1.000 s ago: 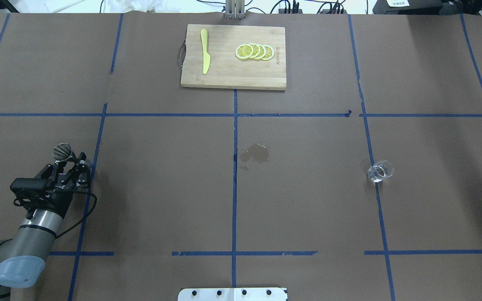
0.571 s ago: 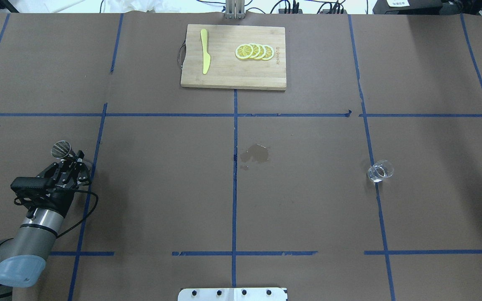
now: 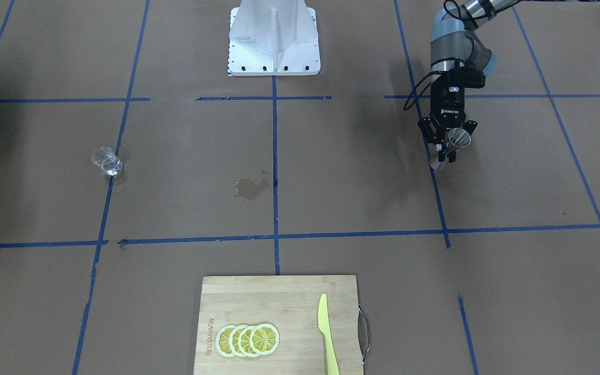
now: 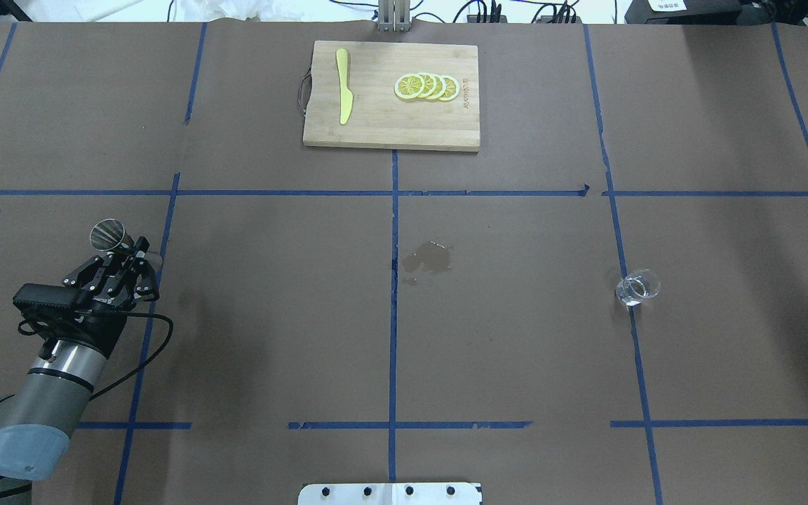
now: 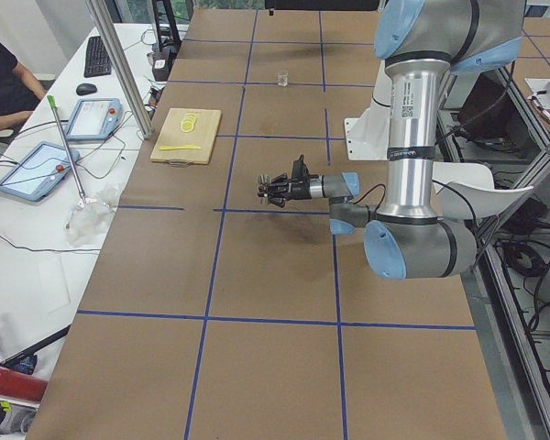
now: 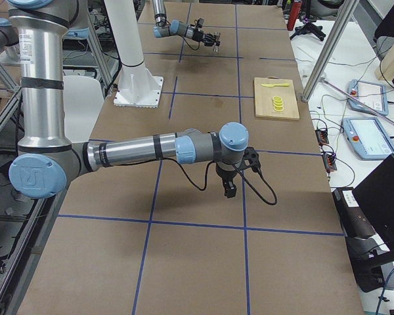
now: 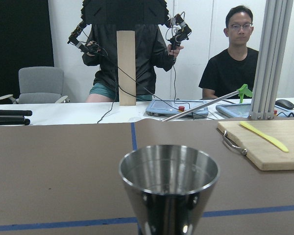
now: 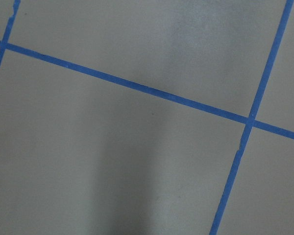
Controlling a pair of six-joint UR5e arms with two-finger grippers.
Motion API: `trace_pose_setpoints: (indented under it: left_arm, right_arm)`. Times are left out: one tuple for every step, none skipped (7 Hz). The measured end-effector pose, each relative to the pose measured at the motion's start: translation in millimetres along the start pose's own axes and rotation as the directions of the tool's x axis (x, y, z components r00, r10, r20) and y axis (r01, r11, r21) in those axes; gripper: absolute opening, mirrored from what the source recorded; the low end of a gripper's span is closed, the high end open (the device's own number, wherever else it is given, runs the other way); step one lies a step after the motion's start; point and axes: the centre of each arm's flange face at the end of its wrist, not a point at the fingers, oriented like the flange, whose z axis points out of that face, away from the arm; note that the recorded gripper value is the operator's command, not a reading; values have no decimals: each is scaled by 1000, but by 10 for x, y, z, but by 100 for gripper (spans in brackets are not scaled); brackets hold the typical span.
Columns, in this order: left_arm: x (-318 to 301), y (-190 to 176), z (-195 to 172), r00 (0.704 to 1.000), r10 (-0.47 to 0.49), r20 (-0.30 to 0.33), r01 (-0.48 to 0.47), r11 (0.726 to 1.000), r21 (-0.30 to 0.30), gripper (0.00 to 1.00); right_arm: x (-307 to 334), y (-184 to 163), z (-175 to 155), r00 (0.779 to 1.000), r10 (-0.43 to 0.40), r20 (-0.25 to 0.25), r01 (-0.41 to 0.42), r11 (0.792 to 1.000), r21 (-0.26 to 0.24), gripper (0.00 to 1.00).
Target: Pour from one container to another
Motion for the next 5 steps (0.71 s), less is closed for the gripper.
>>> trace_pose_setpoints:
  left_arm:
    - [119,-29,7,1000,-19,-17,19,1000,4,0]
    - [249,-46,14,999,-37,-35,37,999,-1,0]
    - [380,-74,31,998,-45,-52,44,999,-6,0]
    - [517,-114,52,997,-41,-65,41,999,-3,0]
    - [650,-161,67,996,-33,-77,33,999,3,0]
  right_arm:
    - [-3,6,-1,1000,4,0,-4,1000,7,100]
    - [-10,2,-9,1000,5,-1,-5,1000,16,100]
    - [-21,-7,-19,1000,5,-1,-5,1000,27,100]
    - [-36,-19,-29,1000,13,0,-13,999,39,100]
    - [-58,-31,-37,1000,19,2,-19,998,54,100]
